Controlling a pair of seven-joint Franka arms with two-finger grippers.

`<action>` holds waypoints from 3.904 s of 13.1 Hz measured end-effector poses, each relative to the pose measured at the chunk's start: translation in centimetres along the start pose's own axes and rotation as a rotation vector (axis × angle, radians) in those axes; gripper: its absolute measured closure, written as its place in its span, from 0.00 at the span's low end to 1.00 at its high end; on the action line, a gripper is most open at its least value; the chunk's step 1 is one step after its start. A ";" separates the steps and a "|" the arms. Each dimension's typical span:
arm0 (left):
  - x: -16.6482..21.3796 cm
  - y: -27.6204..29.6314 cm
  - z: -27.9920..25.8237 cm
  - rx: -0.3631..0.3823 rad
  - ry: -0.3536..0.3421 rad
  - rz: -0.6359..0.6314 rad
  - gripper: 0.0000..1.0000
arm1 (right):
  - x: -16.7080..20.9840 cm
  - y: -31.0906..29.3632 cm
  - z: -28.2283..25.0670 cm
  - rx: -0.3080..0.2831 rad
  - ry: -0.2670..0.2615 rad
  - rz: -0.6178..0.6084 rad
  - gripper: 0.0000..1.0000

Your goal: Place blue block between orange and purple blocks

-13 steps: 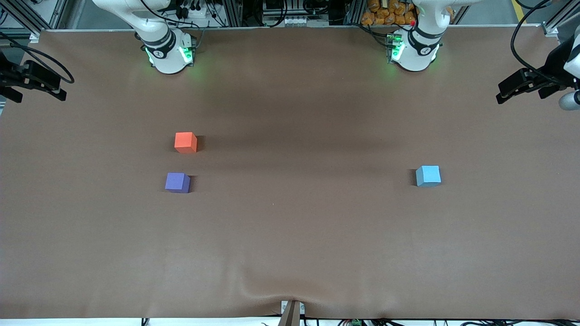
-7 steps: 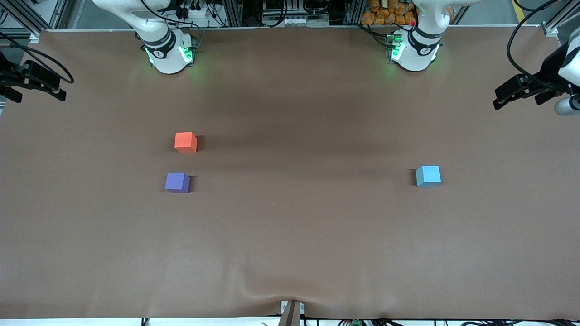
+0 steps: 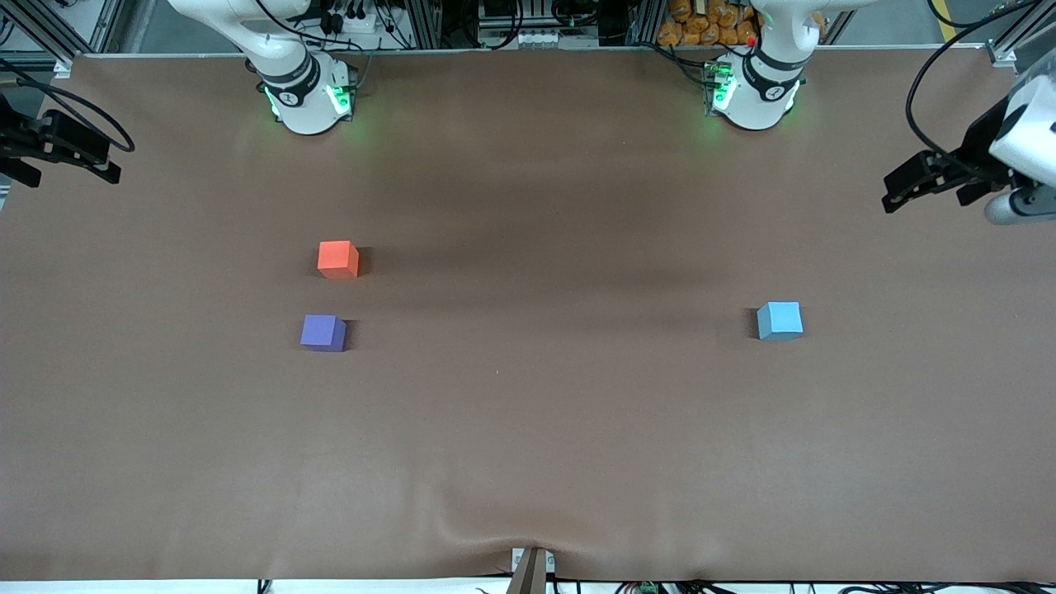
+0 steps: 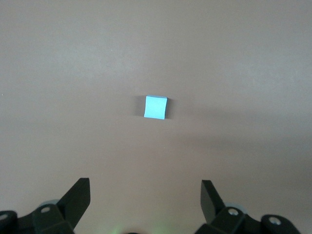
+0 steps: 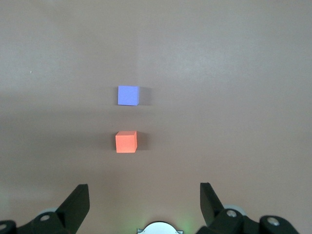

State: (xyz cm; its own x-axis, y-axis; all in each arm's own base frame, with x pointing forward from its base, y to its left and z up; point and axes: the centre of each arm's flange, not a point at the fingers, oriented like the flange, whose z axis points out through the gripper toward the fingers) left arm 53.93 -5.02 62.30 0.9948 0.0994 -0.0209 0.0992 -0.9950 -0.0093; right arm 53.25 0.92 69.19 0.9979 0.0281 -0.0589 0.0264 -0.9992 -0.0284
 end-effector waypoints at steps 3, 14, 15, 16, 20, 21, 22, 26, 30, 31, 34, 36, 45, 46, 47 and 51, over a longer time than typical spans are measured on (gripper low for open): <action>0.8 0.2 3.7 -0.001 0.004 0.000 0.00 | 0.0 0.0 0.0 0.001 0.000 0.001 0.00; 2.4 0.1 22.4 -0.020 0.023 -0.010 0.00 | 0.0 0.0 0.0 0.004 0.000 0.000 0.00; 2.1 -0.2 24.0 -0.021 0.028 -0.014 0.00 | 0.0 0.0 0.0 0.004 0.000 0.000 0.00; 1.7 -0.4 25.4 -0.023 0.035 -0.018 0.00 | 0.0 0.0 0.0 0.004 0.000 0.000 0.00; 1.2 -1.2 30.4 -0.036 0.066 -0.032 0.00 | 0.0 0.0 0.0 0.004 0.000 0.000 0.00; 1.4 -1.5 31.8 -0.040 0.069 -0.038 0.00 | 0.0 0.0 0.0 0.004 0.000 0.000 0.00; 1.6 -1.7 33.2 -0.044 0.067 -0.042 0.00 | 0.0 0.0 0.0 0.004 0.000 0.000 0.00; 2.0 -1.7 37.9 -0.055 0.051 -0.038 0.00 | 0.0 0.0 0.0 0.004 0.000 0.001 0.00; 1.8 -1.5 39.7 -0.056 0.033 0.012 0.00 | 0.0 0.0 0.0 0.004 0.000 0.001 0.00; 1.8 -1.5 40.1 -0.057 0.032 0.019 0.00 | 0.0 0.0 0.0 0.004 0.000 0.001 0.00; 1.7 -1.4 41.6 -0.059 0.017 0.028 0.05 | 0.0 0.0 0.0 0.004 0.000 0.001 0.00; 1.6 -1.3 42.1 -0.060 0.010 0.031 0.15 | 0.0 0.1 0.0 0.004 0.000 0.001 0.00; 3.7 10.5 37.2 -0.110 0.110 0.109 0.44 | 0.0 0.1 0.0 0.005 -0.001 0.001 0.00; 3.5 13.5 36.3 -0.119 0.115 0.115 0.44 | 0.0 0.1 0.0 0.005 -0.001 0.001 0.00; 3.4 16.4 35.5 -0.127 0.115 0.121 0.44 | 0.0 0.1 0.0 0.005 -0.001 0.001 0.00; 2.7 28.4 32.5 -0.173 0.120 0.163 0.44 | 0.0 0.1 0.0 0.006 -0.001 0.001 0.00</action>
State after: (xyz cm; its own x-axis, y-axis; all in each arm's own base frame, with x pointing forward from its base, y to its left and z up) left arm 58.75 -32.78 29.49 0.9924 -0.0539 0.1109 -0.0709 -0.9852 0.1561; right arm 53.26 0.85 69.16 0.9979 0.0268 -0.0594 0.0248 -0.9991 -0.0339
